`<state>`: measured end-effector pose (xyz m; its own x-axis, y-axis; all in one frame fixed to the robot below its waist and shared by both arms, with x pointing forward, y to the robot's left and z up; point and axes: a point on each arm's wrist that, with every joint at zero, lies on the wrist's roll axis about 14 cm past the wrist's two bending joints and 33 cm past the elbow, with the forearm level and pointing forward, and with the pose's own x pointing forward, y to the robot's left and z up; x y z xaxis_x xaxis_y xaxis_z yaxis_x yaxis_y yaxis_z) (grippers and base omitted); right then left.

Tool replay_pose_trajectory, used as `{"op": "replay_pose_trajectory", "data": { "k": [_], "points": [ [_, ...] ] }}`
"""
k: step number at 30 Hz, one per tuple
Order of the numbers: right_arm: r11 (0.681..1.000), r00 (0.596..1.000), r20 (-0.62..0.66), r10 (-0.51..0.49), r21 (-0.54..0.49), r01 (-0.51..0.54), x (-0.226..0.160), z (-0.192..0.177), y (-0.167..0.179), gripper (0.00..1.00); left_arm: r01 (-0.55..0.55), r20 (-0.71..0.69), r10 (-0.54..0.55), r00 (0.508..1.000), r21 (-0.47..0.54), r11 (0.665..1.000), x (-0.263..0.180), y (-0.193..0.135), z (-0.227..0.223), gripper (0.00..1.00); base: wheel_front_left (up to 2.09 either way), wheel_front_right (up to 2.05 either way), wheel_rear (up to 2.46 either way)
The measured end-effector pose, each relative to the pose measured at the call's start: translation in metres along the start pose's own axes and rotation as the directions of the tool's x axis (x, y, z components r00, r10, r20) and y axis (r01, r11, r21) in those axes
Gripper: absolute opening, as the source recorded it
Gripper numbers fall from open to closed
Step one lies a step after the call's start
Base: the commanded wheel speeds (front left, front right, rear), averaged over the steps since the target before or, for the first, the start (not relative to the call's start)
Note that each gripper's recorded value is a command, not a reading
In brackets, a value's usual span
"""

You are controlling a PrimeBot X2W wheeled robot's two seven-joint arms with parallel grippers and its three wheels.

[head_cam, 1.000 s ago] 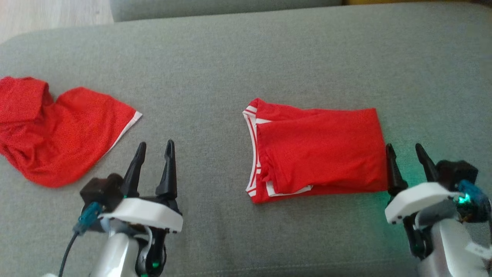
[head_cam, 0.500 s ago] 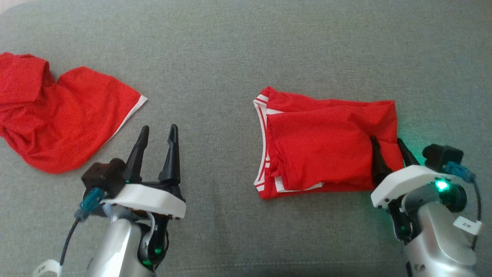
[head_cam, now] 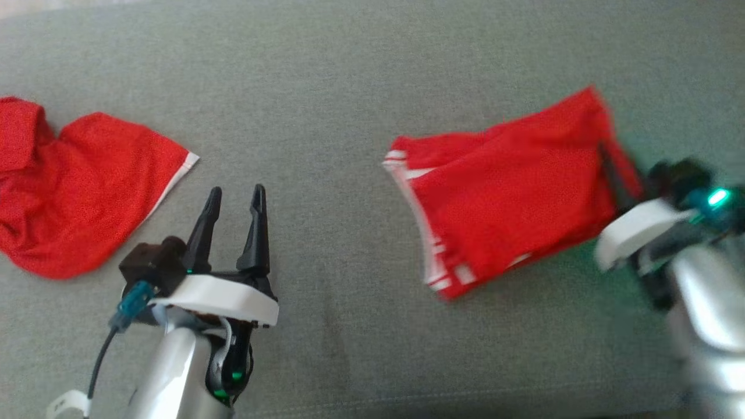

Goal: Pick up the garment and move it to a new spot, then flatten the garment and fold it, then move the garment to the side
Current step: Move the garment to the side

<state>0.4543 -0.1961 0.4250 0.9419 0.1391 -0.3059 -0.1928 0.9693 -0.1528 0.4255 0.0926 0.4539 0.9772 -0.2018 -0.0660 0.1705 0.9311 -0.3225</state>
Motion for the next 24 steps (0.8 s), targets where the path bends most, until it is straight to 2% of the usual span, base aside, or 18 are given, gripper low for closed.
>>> {"op": "replay_pose_trajectory", "data": {
  "k": [2, 6, 13, 15, 19, 23, 24],
  "points": [
    [0.996, 0.999, 0.02, -0.03, -0.088, 0.031, 0.003, 0.013, -0.031, 0.0, 0.006, -0.002, -0.006, 1.0, -0.002, 1.0, 0.005, -0.001, -0.001, 1.0, 0.0, 0.0, 0.0],
    [0.978, 0.992, 0.011, -0.123, -0.166, 0.123, 0.0, 0.024, -0.096, 0.0, 0.015, -0.004, -0.015, 1.0, -0.006, 1.0, 0.016, -0.002, -0.004, 1.0, 0.0, 0.0, 0.0],
    [0.951, 0.958, -0.013, -0.285, -0.131, 0.281, 0.001, 0.035, -0.17, 0.0, 0.038, -0.037, -0.038, 0.999, 0.001, 0.999, 0.032, -0.003, -0.021, 1.0, 0.0, 0.0, 0.0],
    [0.946, 0.95, -0.037, -0.312, -0.107, 0.306, 0.002, 0.032, -0.179, 0.0, 0.04, -0.038, -0.04, 0.998, -0.002, 0.999, 0.037, -0.002, -0.023, 1.0, 0.0, 0.0, 0.0],
    [0.916, 0.916, -0.065, -0.396, -0.096, 0.389, 0.003, 0.025, -0.201, 0.0, 0.047, -0.046, -0.047, 0.998, -0.003, 0.999, 0.046, -0.001, -0.029, 1.0, 0.0, 0.0, 0.0],
    [0.919, 0.918, -0.078, -0.39, -0.105, 0.381, 0.007, 0.02, -0.191, 0.0, 0.044, -0.044, -0.044, 0.998, -0.005, 0.999, 0.048, 0.0, -0.029, 1.0, 0.0, 0.0, 0.0],
    [0.919, 0.918, -0.076, -0.389, -0.1, 0.381, 0.008, 0.02, -0.189, 0.18, 0.042, -0.044, -0.042, 0.998, -0.004, 0.999, 0.048, 0.001, -0.029, 1.0, 0.0, 0.0, 0.0]
  ]
}}
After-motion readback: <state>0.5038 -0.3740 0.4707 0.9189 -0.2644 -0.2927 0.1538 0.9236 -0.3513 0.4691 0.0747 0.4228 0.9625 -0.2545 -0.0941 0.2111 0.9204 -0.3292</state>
